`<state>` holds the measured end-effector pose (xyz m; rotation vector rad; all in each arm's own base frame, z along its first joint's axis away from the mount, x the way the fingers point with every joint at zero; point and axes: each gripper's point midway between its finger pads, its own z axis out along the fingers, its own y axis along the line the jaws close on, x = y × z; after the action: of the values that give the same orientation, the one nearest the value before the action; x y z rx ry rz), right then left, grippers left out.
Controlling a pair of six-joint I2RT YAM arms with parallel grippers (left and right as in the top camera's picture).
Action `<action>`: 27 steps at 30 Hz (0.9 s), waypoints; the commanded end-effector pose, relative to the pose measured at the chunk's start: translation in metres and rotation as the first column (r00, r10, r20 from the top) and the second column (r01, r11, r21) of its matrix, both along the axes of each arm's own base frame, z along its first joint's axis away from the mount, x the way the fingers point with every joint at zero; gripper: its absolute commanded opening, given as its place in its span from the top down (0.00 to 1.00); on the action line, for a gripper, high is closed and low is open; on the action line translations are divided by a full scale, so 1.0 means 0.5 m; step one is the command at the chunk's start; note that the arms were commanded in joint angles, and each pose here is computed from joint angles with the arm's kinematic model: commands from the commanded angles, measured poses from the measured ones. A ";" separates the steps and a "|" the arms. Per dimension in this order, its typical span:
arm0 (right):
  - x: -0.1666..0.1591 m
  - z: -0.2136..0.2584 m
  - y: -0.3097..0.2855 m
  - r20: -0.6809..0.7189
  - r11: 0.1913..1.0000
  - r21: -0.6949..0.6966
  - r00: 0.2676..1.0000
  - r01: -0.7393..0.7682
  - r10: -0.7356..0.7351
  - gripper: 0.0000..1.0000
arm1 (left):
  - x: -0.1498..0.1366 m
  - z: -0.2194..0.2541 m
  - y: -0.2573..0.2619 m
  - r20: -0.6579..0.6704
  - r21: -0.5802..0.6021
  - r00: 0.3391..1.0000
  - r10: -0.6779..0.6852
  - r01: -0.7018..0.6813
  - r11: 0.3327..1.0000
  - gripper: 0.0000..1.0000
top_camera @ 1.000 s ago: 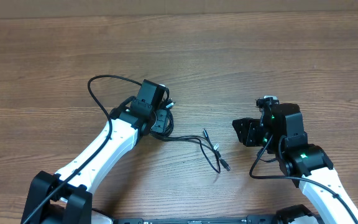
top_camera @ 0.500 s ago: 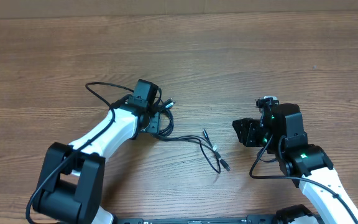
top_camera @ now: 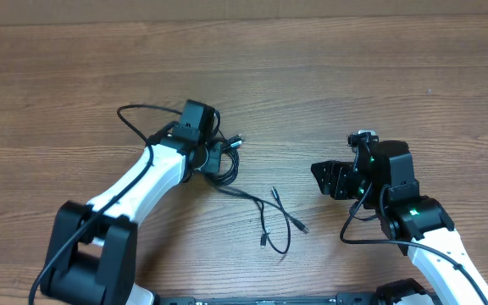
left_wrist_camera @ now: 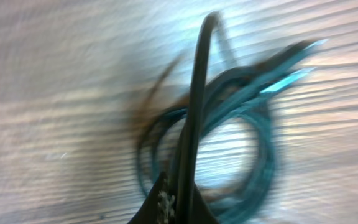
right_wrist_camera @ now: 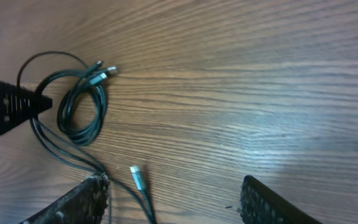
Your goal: Untangle cables
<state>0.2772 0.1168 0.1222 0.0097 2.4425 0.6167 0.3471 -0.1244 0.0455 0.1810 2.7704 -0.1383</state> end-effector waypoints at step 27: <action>0.014 0.099 0.092 0.187 0.953 0.205 0.965 -0.224 0.186 0.33 | -0.143 0.515 -0.281 0.605 -0.467 0.672 -0.427 0.734 0.494 0.96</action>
<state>0.2844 0.1618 0.1704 -0.1928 2.2250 0.9375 0.2972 -0.2536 0.2711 0.7959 2.0310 -0.9950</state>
